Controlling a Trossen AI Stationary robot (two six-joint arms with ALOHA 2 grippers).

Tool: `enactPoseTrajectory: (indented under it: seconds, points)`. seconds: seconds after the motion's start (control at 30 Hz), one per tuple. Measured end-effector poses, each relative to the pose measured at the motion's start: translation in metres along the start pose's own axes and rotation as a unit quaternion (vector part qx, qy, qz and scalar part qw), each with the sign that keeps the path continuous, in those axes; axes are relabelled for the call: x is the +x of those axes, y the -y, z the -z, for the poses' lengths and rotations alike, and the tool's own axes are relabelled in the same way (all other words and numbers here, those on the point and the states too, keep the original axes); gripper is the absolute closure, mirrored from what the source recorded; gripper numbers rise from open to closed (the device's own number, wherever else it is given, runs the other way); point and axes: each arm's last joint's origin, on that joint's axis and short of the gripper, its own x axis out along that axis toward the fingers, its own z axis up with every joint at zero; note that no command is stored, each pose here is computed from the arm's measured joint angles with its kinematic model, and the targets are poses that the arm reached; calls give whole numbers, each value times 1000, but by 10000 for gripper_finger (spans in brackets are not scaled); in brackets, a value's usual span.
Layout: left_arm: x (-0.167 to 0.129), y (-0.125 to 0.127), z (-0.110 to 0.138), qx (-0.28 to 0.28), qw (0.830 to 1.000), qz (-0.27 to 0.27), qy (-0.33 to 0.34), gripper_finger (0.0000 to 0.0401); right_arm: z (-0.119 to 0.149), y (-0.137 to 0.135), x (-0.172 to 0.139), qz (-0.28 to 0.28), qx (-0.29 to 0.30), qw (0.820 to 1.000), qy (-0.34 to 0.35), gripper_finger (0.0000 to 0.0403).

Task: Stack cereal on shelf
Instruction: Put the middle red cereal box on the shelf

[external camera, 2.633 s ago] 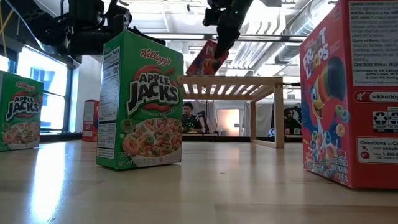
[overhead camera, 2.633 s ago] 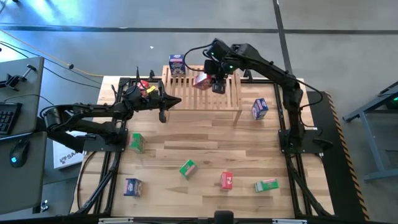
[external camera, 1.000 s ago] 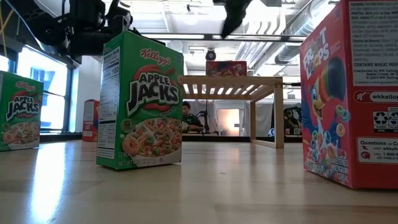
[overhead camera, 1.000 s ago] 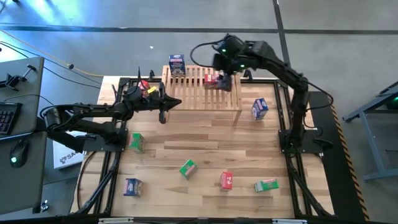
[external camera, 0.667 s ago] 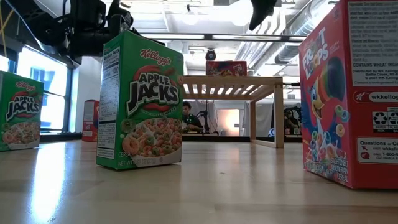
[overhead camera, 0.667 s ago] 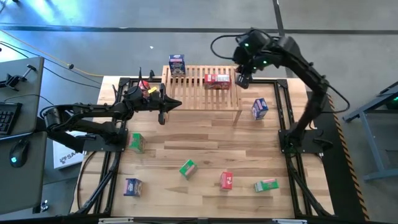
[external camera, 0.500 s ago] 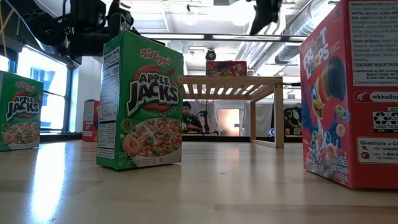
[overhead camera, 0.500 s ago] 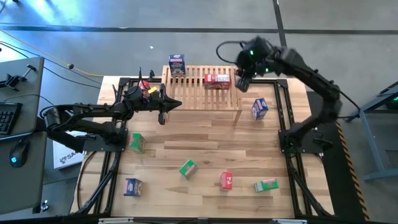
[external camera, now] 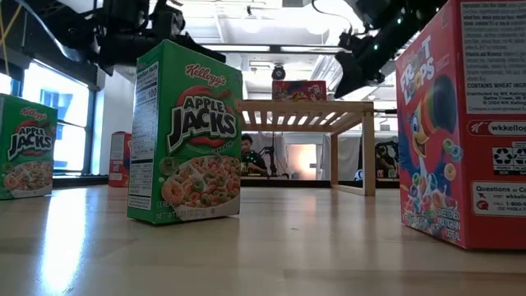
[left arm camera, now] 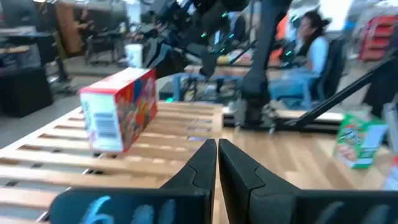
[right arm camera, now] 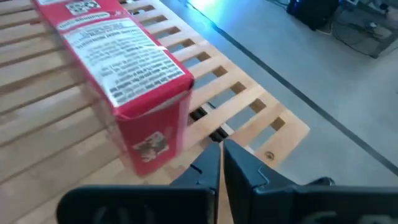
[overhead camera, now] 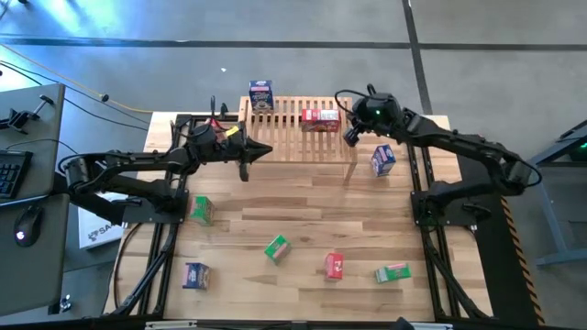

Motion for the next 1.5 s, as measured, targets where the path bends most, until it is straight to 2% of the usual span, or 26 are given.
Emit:
enactPoseTrajectory:
  seconds: [0.07, 0.23, 0.37, 0.43, 0.53, 0.73, 0.87, 1.0, 1.2, 1.33, 1.5]
  points:
    - [3, 1, -3, 7, 1000, -12, -9, 391, 2, -4, 3, -31, -4, 999, 8, 396]
    - [6, 4, -6, 15, 999, -23, -19, 391, -3, -23, 1, -164, -31, 985, 48, 395]
    - [6, 3, -5, 11, 999, -26, -20, 391, -5, -38, -9, -178, -31, 982, 55, 377]
    - [6, 3, -5, 11, 999, -30, -20, 391, -6, -44, -14, -181, -27, 981, 58, 349]
    - [6, 3, -5, 12, 999, -33, -21, 391, -5, -53, -18, -170, -35, 984, 51, 287]
    - [6, 2, -5, 15, 999, -34, -24, 391, -3, -49, -13, -88, -29, 995, 39, 141]
    - [6, 2, -4, 18, 999, -34, -28, 391, -1, -39, 2, -80, -8, 996, 27, 93]
    - [6, 2, -4, 23, 999, -35, -28, 391, 0, -38, 25, -118, 1, 992, 37, 87]
    - [6, 2, -4, 23, 999, -35, -29, 391, -1, -39, 40, -129, 6, 990, 57, 98]
    - [5, 2, -3, 29, 998, -35, -32, 391, -3, -41, 40, -147, 5, 987, 66, 139]
    - [5, 2, -3, 30, 998, -35, -33, 391, -3, -41, 40, -148, 6, 987, 66, 214]
